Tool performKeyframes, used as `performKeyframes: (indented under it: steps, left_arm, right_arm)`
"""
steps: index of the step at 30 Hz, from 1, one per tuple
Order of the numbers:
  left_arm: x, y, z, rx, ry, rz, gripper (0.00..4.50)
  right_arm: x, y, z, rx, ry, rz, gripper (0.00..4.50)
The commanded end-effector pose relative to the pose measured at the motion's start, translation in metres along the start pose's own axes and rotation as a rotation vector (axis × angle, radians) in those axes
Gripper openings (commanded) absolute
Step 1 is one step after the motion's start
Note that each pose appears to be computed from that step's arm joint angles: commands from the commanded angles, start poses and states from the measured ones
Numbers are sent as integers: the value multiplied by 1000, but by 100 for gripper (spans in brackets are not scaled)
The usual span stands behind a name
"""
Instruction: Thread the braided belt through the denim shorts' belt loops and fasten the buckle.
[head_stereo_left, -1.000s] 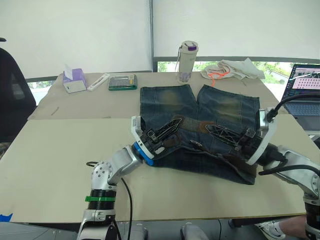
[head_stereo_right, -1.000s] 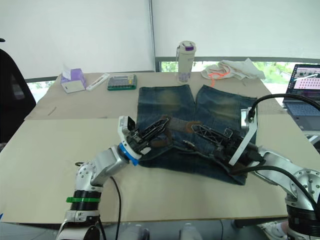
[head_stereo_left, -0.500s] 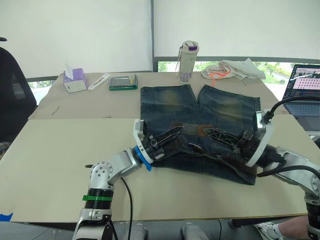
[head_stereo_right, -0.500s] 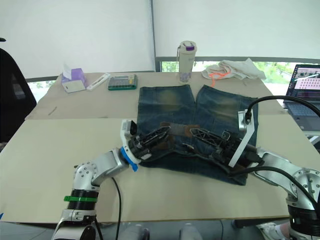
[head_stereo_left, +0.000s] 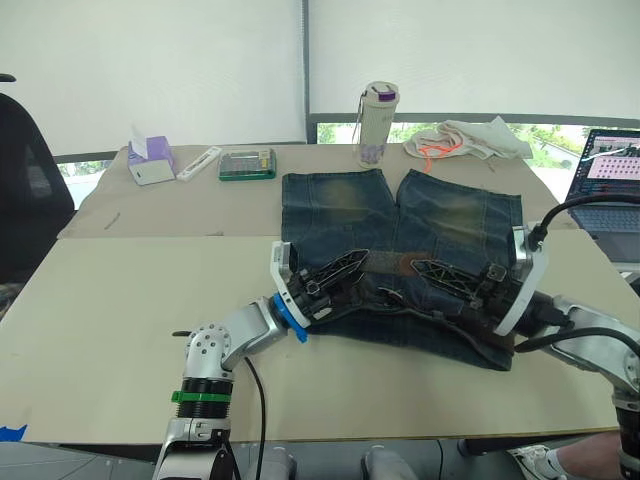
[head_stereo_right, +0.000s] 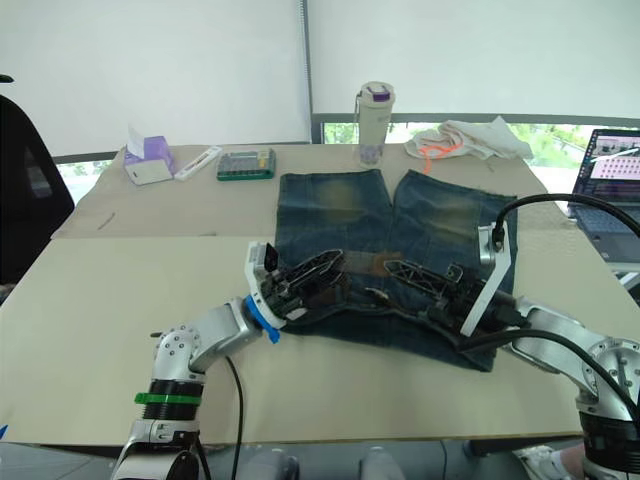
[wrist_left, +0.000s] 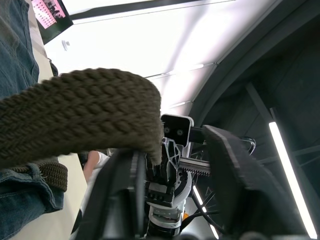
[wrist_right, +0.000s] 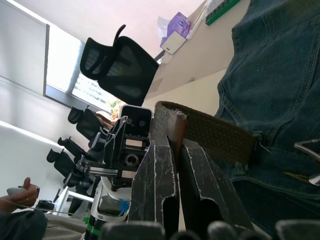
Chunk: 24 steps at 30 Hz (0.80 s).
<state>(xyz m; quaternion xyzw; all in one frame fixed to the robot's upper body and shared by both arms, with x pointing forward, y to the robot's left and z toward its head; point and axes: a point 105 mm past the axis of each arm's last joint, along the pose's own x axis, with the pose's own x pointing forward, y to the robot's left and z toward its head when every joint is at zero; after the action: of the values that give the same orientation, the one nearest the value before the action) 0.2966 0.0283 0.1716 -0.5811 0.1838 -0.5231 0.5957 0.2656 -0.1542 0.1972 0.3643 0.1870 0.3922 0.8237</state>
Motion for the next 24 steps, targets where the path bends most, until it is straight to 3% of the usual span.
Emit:
performKeyframes:
  steps: [1,3,11,14,18,20,24]
  left_arm:
    - [1,-10,0,19,11,-45,45]
    - [1,-11,-1,18,12,-48,6]
    - [-3,-9,10,19,-54,-36,6]
    - [-9,-6,19,65,-94,12,0]
    - [-13,-4,44,99,-227,73,0]
    - [-12,-8,46,108,-237,80,0]
    - [-16,-5,44,125,-235,146,0]
  right_arm:
    - [-2,11,3,-25,0,43,0]
    - [-1,12,2,-26,2,44,0]
    - [-1,13,3,-109,-9,35,0]
    - [-2,2,10,-248,-30,-31,106]
    - [-2,-16,-3,-493,80,-135,248]
    - [-1,-24,-9,-613,130,-161,311]
    - [9,-29,-10,-806,158,-156,311]
